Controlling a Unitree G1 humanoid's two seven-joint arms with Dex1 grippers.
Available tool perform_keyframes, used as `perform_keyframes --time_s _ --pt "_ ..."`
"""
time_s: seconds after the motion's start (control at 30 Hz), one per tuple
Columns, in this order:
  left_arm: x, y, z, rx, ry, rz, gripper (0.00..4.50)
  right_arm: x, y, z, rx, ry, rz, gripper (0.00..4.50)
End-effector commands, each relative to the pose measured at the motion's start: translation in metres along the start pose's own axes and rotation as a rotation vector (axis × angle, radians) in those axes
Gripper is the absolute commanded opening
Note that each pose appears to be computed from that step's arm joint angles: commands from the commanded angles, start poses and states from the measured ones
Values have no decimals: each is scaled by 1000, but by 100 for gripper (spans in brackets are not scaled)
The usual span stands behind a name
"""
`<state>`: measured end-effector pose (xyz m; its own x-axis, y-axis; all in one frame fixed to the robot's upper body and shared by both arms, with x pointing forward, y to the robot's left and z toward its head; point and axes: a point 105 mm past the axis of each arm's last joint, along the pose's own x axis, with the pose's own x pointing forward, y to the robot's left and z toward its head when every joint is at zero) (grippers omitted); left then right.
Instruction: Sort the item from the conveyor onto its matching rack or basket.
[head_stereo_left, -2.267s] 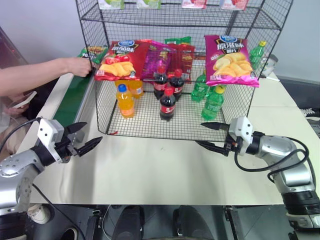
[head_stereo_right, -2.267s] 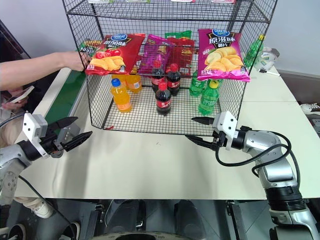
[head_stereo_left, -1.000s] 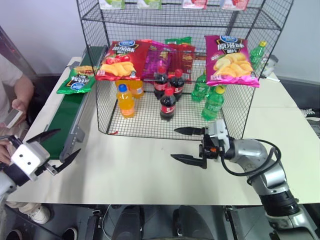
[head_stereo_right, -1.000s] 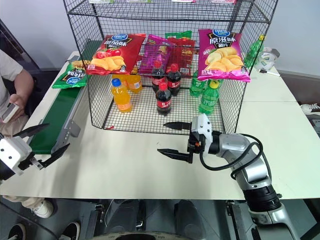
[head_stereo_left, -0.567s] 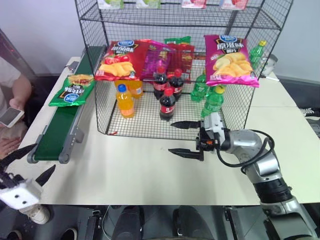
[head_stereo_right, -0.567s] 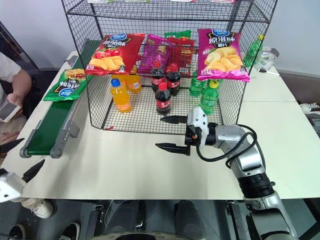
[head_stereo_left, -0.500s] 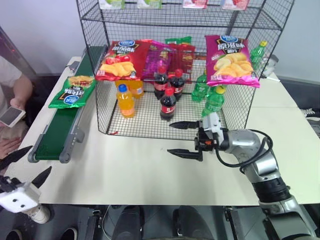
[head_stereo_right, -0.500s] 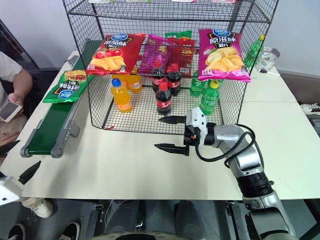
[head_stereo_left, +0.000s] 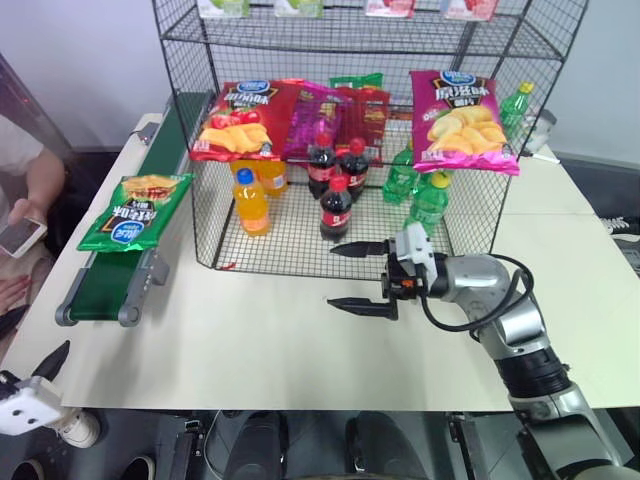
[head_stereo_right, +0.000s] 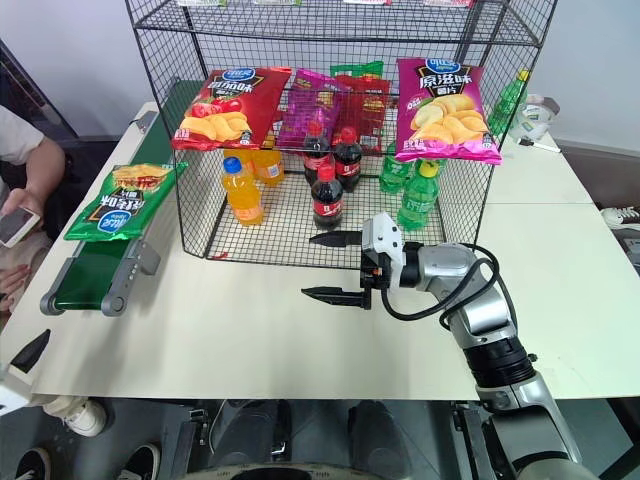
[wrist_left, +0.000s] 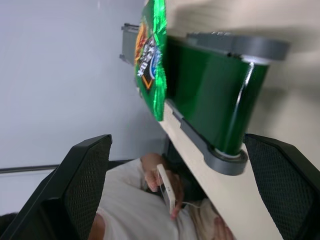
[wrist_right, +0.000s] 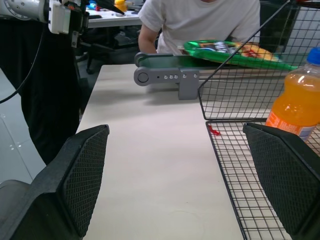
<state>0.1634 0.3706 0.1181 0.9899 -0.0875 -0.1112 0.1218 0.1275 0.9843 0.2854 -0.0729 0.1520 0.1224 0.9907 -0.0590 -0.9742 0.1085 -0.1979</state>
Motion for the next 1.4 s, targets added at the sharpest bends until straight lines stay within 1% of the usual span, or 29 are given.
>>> perform_keyframes --time_s 0.03,0.47,0.8,1.0,1.1,1.17,1.23,1.33,1.37,1.4 --pt "5 2 -1 5 -6 19 450 2 -1 13 -49 -20 5 447" --pt "16 -2 3 -8 -38 14 450 -9 -1 9 -56 5 -17 447" --pt "16 -7 3 -21 -35 10 450 -14 -1 7 -69 21 -26 447" --pt "24 -15 6 -51 -50 2 450 -14 -6 17 -93 27 -35 447" --pt "27 -14 8 -67 -62 4 370 -15 -6 18 -97 31 -35 450" --pt "26 -16 9 -78 -66 -2 267 -14 -6 19 -98 33 -35 450" --pt "26 -15 11 -85 -76 -5 175 -14 -6 20 -100 34 -39 450" --pt "24 -12 15 -92 -98 -8 20 -15 -7 18 -100 38 -45 450" --pt "23 -8 15 -98 -106 -3 8 -15 -8 17 -100 40 -47 450" --pt "22 -5 16 -106 -109 1 8 -16 -8 16 -99 41 -47 450"
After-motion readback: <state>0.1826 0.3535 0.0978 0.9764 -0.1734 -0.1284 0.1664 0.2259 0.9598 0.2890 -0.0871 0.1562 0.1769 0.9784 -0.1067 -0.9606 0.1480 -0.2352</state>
